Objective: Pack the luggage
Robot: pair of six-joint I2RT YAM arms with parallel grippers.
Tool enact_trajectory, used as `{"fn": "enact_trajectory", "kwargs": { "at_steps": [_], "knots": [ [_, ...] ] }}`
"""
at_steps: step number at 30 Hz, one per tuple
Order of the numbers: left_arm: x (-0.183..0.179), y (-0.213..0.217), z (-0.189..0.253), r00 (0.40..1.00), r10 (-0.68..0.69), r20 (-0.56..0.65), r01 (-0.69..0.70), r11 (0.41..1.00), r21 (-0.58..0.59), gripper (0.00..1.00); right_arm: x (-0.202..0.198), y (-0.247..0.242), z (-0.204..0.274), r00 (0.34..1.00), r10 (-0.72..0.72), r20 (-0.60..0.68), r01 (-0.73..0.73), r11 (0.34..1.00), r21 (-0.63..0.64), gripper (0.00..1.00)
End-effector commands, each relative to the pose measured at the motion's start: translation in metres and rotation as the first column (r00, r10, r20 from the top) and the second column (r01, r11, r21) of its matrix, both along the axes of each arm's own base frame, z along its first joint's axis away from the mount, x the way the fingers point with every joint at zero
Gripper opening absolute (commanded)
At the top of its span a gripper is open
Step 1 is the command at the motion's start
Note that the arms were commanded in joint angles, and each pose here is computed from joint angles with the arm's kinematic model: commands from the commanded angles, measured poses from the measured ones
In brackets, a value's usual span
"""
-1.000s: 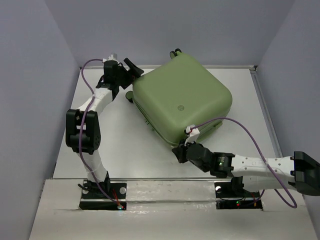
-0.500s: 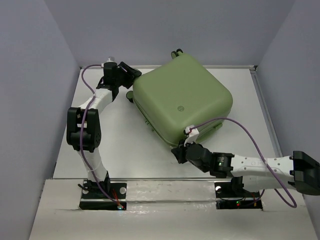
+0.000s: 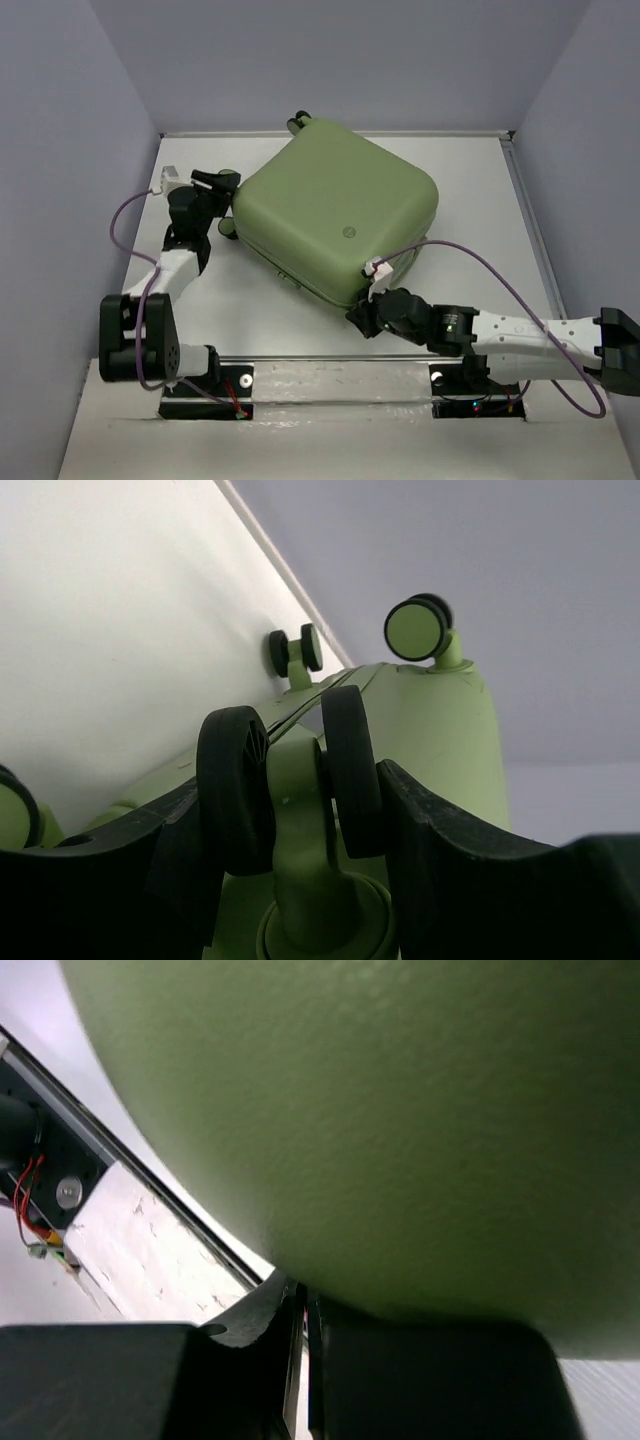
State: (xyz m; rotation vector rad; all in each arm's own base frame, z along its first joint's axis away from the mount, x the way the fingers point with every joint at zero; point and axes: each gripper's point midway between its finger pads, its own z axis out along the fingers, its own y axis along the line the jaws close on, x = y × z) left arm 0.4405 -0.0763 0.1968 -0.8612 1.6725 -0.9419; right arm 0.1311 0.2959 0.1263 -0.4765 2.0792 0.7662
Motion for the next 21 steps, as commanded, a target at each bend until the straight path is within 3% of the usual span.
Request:
{"fn": "enact_trajectory", "kwargs": {
  "at_steps": [1, 6, 9, 12, 15, 20, 21],
  "knots": [
    [-0.057, -0.008, 0.052, 0.963, -0.06, 0.261, 0.041, 0.996, 0.079, 0.06, 0.049, 0.0, 0.077, 0.987, -0.061, 0.146, 0.04, 0.989, 0.145, 0.07],
    [-0.107, -0.018, 0.041, 0.958, -0.105, 0.267, 0.094, 0.994, 0.055, 0.06, 0.078, -0.009, 0.102, 0.977, -0.091, 0.19, 0.065, 0.988, 0.139, 0.07],
    [-0.126, -0.037, 0.053, 0.944, -0.167, 0.283, 0.15, 0.985, 0.08, 0.06, 0.071, 0.013, 0.08, 0.993, -0.016, 0.114, 0.002, 0.992, 0.126, 0.07],
    [-0.133, -0.049, 0.062, 0.931, -0.214, 0.295, 0.19, 0.976, 0.108, 0.06, 0.019, 0.062, 0.058, 0.99, 0.127, 0.063, -0.136, 0.976, 0.168, 0.07],
    [-0.137, -0.042, 0.049, 0.947, -0.194, 0.257, 0.161, 0.976, 0.143, 0.06, -0.004, 0.108, 0.041, 0.988, 0.125, 0.089, -0.136, 0.983, 0.123, 0.07],
    [-0.141, -0.037, 0.031, 0.957, -0.182, 0.224, 0.149, 0.977, 0.155, 0.06, 0.023, 0.088, 0.082, 0.984, 0.075, 0.164, -0.104, 0.978, 0.18, 0.07],
    [-0.142, -0.038, 0.028, 0.959, -0.183, 0.218, 0.152, 0.977, 0.152, 0.06, 0.051, 0.072, 0.092, 0.986, 0.011, 0.167, -0.045, 0.978, 0.203, 0.07]
  ]
}}
